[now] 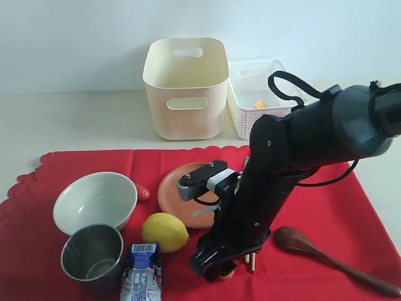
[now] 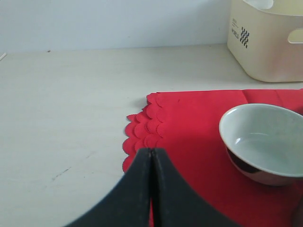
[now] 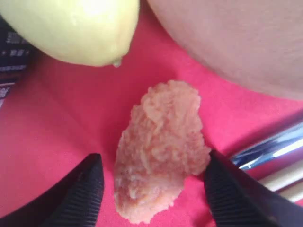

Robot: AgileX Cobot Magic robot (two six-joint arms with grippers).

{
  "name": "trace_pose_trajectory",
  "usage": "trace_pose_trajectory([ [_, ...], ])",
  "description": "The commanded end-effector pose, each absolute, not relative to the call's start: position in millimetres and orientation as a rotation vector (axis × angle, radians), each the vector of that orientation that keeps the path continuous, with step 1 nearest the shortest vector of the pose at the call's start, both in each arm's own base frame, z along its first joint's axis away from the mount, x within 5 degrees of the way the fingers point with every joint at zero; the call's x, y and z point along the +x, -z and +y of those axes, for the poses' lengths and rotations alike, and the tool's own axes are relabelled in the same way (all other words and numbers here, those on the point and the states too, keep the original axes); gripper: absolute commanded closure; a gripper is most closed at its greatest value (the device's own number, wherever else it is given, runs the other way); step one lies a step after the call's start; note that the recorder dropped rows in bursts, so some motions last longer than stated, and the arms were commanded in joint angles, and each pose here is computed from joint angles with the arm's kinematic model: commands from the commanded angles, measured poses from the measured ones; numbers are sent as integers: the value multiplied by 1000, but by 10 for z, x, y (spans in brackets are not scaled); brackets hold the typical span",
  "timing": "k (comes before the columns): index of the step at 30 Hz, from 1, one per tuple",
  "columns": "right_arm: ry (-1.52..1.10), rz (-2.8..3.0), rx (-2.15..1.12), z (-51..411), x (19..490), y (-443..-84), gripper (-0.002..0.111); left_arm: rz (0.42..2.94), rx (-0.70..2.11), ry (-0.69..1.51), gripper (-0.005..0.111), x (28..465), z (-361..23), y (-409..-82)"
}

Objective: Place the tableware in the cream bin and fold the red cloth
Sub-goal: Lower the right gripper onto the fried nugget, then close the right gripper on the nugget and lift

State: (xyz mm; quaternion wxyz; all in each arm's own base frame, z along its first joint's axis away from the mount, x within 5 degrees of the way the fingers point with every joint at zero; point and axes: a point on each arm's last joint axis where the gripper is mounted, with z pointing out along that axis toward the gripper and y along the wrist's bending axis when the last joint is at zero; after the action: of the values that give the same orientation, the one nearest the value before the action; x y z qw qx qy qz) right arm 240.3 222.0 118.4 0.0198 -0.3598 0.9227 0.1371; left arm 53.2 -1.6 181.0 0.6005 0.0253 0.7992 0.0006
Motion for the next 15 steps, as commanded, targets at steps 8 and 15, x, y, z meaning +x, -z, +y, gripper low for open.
trace_pose_trajectory([
  [8, -381, 2882, -1112, 2269, 2361, -1165, 108, 1841, 52, 9, 107, 531, -20, -1809],
  [15, -404, 2797, -1104, 2253, 2350, -1469, 108, 1841, 52, 9, 107, 531, -20, -1809],
])
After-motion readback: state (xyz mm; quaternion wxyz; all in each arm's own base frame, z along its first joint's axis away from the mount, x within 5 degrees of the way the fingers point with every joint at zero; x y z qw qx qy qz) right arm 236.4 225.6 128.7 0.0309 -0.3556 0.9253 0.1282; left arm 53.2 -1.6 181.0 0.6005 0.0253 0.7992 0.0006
